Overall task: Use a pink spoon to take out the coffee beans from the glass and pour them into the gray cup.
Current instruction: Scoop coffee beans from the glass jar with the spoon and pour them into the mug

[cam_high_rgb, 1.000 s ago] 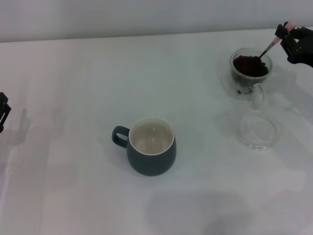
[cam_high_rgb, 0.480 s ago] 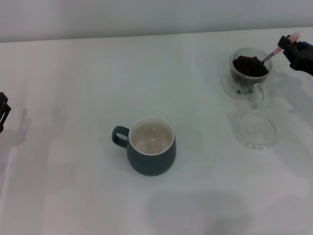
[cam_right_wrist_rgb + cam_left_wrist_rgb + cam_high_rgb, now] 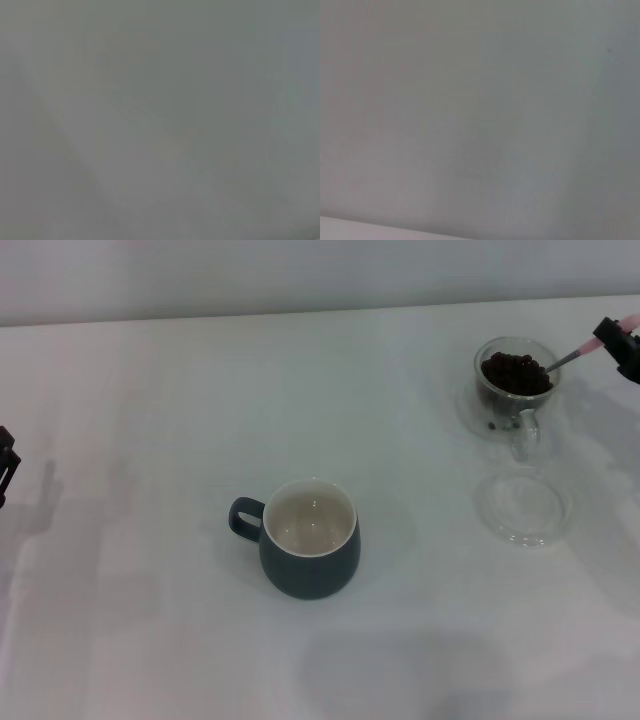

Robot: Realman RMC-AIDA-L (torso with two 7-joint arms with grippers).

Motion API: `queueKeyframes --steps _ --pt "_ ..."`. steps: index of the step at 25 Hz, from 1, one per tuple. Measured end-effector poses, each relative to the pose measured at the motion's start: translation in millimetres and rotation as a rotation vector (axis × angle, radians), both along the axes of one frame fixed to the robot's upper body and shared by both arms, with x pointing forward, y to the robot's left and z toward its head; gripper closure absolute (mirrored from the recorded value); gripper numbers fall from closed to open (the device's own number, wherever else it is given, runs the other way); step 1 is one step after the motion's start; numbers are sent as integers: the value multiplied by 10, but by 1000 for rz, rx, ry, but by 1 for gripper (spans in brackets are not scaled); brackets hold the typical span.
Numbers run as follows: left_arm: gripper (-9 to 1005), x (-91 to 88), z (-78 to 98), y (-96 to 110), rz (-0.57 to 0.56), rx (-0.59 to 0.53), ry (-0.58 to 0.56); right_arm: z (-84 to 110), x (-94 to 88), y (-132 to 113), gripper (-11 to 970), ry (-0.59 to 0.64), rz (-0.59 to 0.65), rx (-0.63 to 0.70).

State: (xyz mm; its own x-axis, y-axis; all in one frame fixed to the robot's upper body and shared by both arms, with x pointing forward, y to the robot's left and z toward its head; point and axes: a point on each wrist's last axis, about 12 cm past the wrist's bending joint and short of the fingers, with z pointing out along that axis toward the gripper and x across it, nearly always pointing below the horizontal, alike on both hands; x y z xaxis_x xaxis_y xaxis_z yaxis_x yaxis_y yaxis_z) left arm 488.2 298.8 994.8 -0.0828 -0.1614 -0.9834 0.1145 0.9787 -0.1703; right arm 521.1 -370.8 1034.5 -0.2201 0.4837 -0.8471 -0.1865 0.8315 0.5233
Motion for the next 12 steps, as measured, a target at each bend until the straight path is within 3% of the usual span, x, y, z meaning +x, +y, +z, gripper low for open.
queueKeyframes --steps 12 --pt "191 26 15 -4 -4 3 -5 -28 -38 -27 815 61 -39 194"
